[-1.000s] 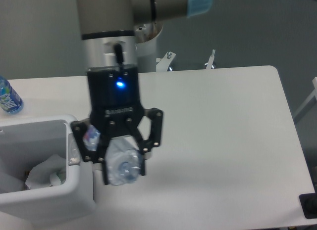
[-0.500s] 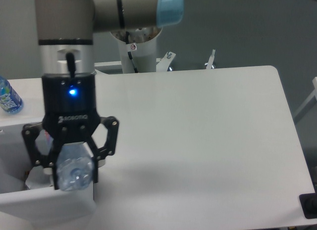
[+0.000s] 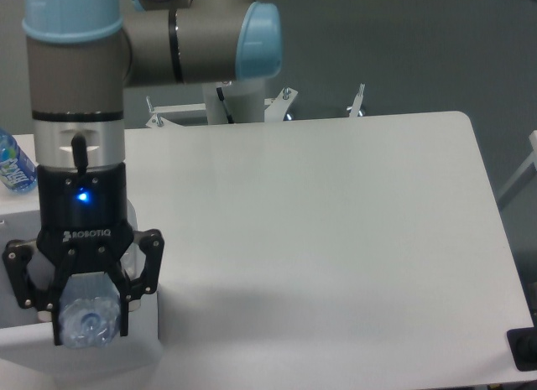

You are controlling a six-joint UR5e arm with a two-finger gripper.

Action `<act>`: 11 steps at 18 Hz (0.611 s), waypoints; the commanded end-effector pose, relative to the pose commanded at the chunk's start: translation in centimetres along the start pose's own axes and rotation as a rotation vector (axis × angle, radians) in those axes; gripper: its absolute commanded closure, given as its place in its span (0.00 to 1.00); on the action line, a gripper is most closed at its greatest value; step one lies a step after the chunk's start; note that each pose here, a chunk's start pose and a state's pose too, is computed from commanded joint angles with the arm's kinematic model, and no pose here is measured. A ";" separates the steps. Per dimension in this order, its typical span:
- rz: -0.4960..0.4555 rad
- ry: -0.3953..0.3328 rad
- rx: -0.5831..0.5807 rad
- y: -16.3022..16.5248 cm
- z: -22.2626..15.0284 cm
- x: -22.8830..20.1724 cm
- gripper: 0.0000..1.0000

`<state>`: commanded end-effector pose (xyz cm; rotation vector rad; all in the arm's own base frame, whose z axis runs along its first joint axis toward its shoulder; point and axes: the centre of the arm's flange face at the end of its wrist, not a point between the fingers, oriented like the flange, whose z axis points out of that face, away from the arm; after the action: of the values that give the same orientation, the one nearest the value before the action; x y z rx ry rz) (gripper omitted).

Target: Place the trash in the trash can

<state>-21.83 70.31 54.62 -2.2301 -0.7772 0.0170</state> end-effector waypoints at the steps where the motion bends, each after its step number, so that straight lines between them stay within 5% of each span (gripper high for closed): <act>1: 0.020 0.000 -0.006 0.2 0.3 0.0 0.00; 8: 0.068 -0.019 0.018 -0.6 -1.6 -1.1 0.00; 11: 0.117 -0.111 0.057 -2.4 -4.6 -5.3 0.00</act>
<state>-26.32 65.65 58.30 -2.2324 -0.6956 0.2192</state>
